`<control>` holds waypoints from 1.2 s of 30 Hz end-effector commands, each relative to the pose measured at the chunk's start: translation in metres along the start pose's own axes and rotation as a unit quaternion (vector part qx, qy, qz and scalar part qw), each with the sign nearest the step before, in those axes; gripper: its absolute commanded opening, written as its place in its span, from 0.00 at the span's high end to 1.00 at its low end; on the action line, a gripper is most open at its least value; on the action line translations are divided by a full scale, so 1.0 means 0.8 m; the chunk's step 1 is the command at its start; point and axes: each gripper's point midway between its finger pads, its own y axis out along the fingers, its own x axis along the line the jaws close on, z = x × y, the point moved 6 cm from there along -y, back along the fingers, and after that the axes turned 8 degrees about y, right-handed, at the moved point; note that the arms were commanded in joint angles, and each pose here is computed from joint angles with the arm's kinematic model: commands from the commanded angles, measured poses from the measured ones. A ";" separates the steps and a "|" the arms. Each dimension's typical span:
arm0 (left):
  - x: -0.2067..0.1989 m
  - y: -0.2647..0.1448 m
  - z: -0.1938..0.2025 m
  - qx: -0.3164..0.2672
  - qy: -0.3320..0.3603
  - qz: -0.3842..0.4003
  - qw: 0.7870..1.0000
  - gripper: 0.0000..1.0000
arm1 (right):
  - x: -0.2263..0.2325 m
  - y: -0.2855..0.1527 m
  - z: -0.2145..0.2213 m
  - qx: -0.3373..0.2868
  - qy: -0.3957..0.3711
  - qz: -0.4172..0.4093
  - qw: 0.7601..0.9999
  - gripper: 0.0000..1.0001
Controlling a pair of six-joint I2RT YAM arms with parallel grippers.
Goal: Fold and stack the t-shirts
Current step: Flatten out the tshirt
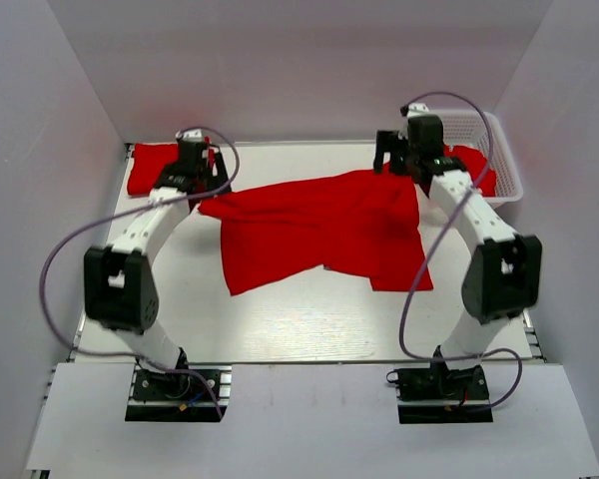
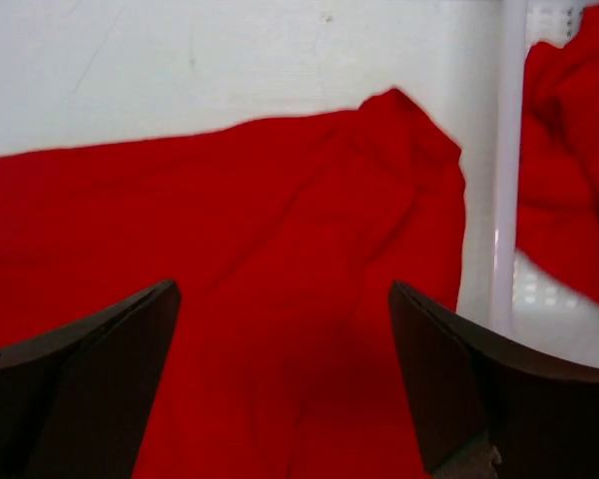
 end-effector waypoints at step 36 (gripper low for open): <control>-0.036 -0.077 0.304 0.202 0.012 0.141 0.969 0.25 | -0.070 -0.138 0.285 0.218 0.139 0.114 0.959 0.10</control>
